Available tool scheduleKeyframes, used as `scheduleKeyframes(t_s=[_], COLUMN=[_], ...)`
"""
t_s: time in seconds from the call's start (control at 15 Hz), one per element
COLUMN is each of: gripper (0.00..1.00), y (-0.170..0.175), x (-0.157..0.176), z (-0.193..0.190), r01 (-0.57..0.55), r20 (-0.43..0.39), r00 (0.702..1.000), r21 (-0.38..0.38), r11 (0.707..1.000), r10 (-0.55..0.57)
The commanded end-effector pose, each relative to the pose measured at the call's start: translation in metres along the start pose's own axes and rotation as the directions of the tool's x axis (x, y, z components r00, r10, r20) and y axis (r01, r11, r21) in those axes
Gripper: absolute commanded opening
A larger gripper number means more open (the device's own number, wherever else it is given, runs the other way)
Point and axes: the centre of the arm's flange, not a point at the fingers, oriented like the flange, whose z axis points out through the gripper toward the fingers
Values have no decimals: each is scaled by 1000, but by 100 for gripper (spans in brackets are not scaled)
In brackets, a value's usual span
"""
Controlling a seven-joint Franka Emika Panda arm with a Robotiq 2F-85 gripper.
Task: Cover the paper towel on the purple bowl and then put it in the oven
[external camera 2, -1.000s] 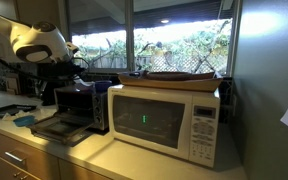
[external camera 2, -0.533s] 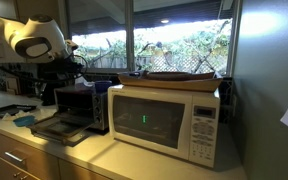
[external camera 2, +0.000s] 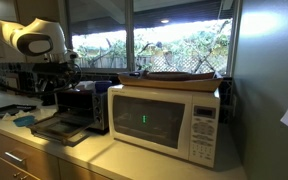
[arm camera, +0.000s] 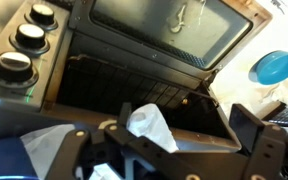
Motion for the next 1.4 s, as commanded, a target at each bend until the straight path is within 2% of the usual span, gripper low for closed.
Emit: scheduleKeyframes(t_s=[0.0,0.07,0.13,0.33,0.47,0.67,0.87,1.13,1.33], gripper=[100,100,100,100,100,100,100,100,100], y=[-9,-10,-11,-7,-2,-1,-1,2,-2], x=[-3,-2,2,14,20,24,23,20,27], z=[1,4,9,14,19,29,38,44,43], r01=[-102,-132,-174,-269,-331,-437,-513,-605,-684], r20=[75,58,-9,-141,-243,-360,-394,-379,-427], r00=[992,990,985,956,923,858,818,777,703], r21=[22,12,-6,-57,-106,-136,-169,-231,-185], r11=[995,991,985,961,938,889,842,762,705], r10=[100,131,174,259,298,366,419,503,570])
